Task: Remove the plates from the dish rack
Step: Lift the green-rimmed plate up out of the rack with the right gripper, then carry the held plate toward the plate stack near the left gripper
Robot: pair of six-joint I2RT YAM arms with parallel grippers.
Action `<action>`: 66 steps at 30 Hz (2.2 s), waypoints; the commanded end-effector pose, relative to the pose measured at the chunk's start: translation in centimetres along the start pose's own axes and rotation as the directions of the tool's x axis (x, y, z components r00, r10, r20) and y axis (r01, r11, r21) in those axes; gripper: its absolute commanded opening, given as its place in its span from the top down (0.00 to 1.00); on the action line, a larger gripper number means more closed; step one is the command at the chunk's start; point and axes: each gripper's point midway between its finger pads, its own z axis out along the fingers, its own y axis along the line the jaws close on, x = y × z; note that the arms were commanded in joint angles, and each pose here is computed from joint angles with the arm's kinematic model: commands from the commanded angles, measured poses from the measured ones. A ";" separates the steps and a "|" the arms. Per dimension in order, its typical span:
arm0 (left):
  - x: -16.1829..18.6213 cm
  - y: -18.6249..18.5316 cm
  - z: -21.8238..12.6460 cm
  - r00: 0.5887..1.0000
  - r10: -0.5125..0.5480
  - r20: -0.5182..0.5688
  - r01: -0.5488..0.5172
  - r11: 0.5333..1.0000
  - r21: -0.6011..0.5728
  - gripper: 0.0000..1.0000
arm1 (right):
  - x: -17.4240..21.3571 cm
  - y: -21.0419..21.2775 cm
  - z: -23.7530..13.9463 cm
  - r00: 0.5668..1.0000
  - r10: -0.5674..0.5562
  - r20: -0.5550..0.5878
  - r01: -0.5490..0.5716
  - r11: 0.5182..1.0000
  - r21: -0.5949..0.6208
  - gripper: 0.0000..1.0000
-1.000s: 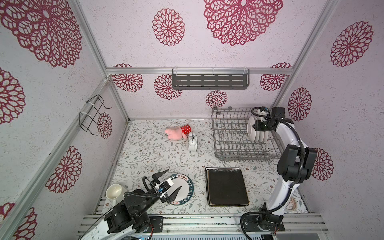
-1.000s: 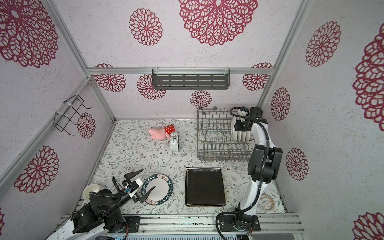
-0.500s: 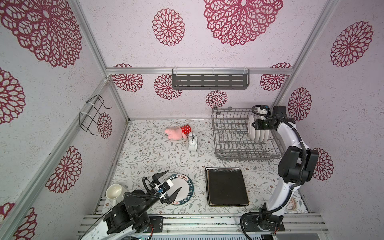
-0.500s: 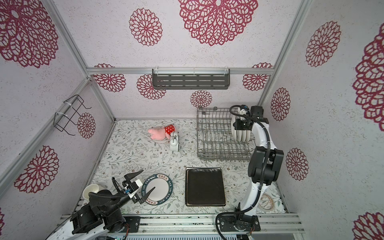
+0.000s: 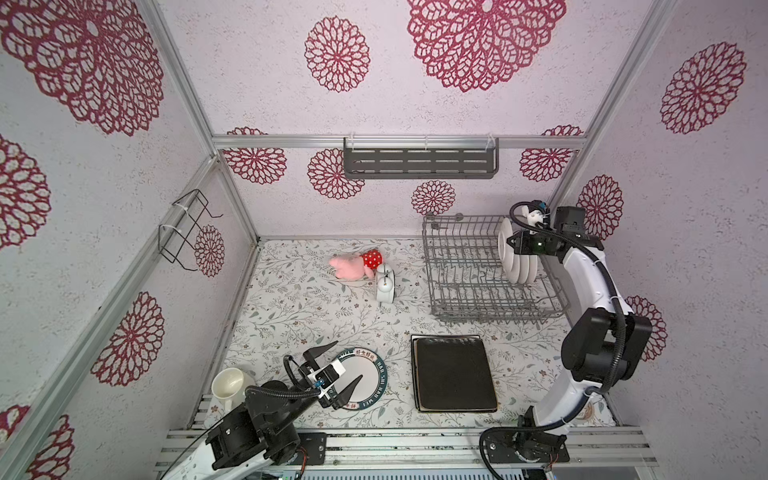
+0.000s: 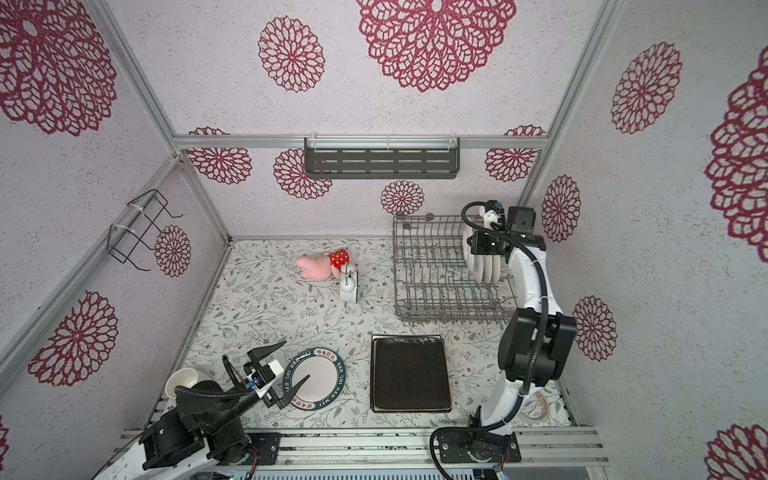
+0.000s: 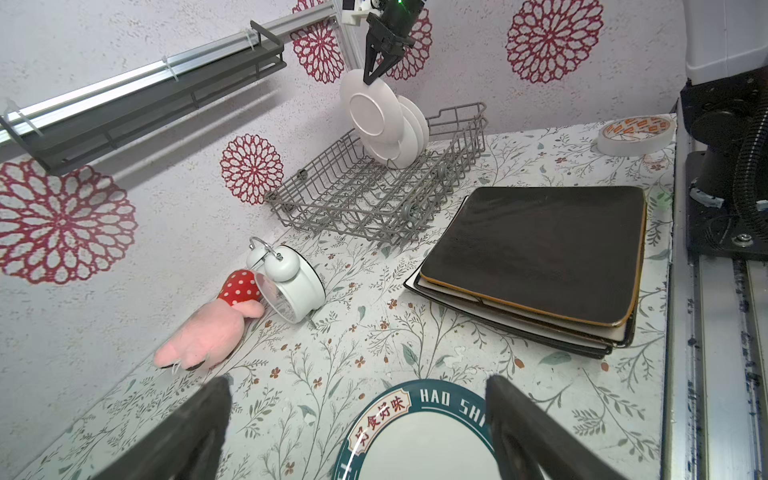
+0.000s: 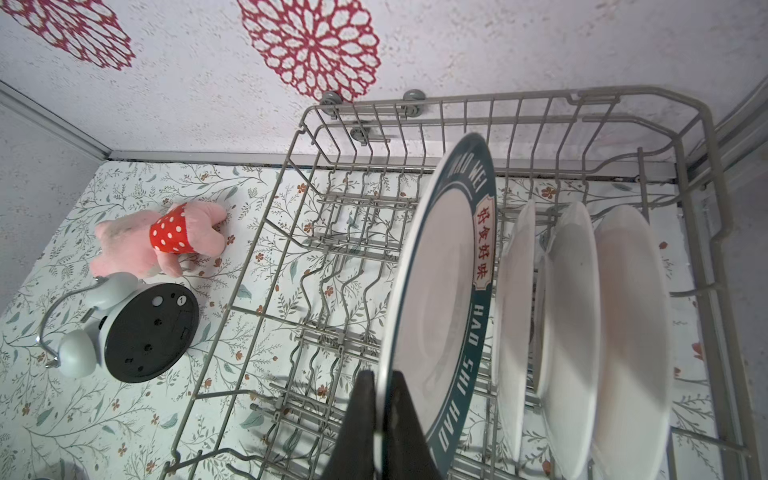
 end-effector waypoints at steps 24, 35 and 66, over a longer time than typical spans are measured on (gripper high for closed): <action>-0.7 1.4 -0.7 0.998 0.007 0.060 -0.003 0.997 -0.076 0.03 | 2.6 29.4 -9.1 0.707 -0.684 0.180 0.705 0.704 -0.091 0.97; -0.4 1.8 -0.6 0.999 0.008 0.047 -0.003 0.996 -0.089 0.03 | 15.9 37.7 -11.5 0.360 -0.876 0.321 0.933 0.346 -0.102 1.00; -0.5 2.2 -0.8 0.999 0.002 0.048 0.003 0.994 -0.107 0.03 | 37.3 44.9 -7.4 -0.226 -0.931 0.287 0.973 -0.205 0.103 1.00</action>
